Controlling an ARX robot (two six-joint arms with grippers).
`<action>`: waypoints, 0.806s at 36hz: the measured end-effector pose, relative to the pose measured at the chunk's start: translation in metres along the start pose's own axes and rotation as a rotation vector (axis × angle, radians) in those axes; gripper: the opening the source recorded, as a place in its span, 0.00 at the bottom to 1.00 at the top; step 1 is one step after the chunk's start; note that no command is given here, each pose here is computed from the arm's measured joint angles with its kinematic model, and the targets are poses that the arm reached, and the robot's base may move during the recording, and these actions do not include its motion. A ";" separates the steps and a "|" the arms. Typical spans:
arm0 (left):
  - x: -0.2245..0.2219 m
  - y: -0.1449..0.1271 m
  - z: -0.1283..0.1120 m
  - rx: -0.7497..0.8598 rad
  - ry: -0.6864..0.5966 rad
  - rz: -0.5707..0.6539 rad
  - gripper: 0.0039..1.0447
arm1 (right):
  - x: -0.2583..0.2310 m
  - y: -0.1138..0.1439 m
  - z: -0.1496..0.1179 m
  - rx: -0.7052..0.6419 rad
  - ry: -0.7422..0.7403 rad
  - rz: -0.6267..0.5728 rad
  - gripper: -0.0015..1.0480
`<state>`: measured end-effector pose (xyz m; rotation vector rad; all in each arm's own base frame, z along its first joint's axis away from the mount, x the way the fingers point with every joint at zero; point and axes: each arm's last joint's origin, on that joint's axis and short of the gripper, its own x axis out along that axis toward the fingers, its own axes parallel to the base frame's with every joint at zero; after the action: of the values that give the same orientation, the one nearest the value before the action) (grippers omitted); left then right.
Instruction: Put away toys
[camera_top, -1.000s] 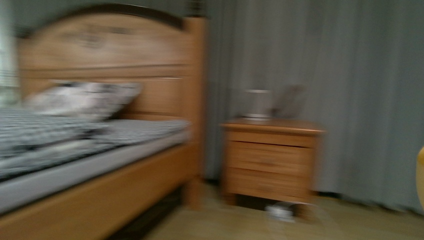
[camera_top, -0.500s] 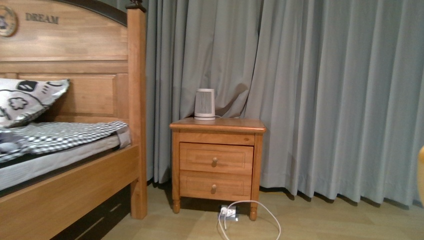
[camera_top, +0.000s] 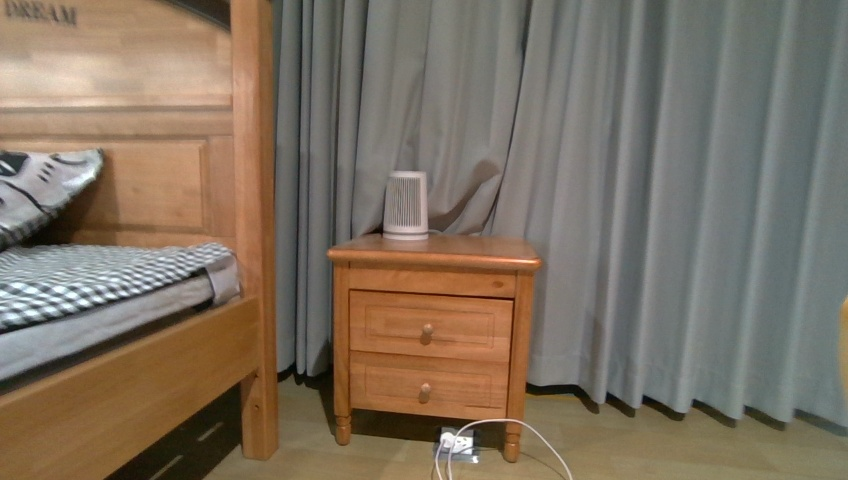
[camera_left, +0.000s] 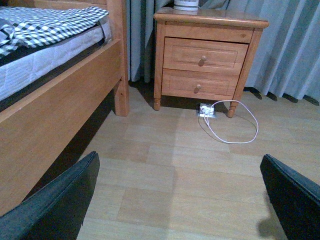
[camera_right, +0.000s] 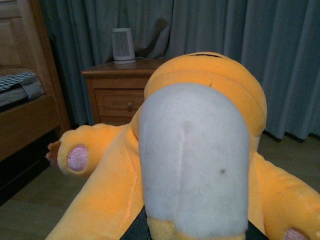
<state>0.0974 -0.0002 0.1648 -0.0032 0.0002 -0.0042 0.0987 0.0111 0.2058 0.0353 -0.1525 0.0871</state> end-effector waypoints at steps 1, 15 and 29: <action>0.000 0.000 0.000 0.000 0.000 0.000 0.94 | 0.000 0.000 0.000 0.000 0.001 -0.002 0.09; 0.000 0.000 0.000 0.000 0.000 0.003 0.94 | 0.000 0.000 0.000 -0.001 0.002 -0.008 0.09; 0.000 0.000 0.000 -0.001 0.000 0.004 0.94 | 0.000 0.000 0.000 -0.001 0.001 -0.003 0.09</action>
<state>0.0974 0.0000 0.1649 -0.0040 -0.0002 0.0000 0.0988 0.0110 0.2056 0.0347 -0.1510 0.0843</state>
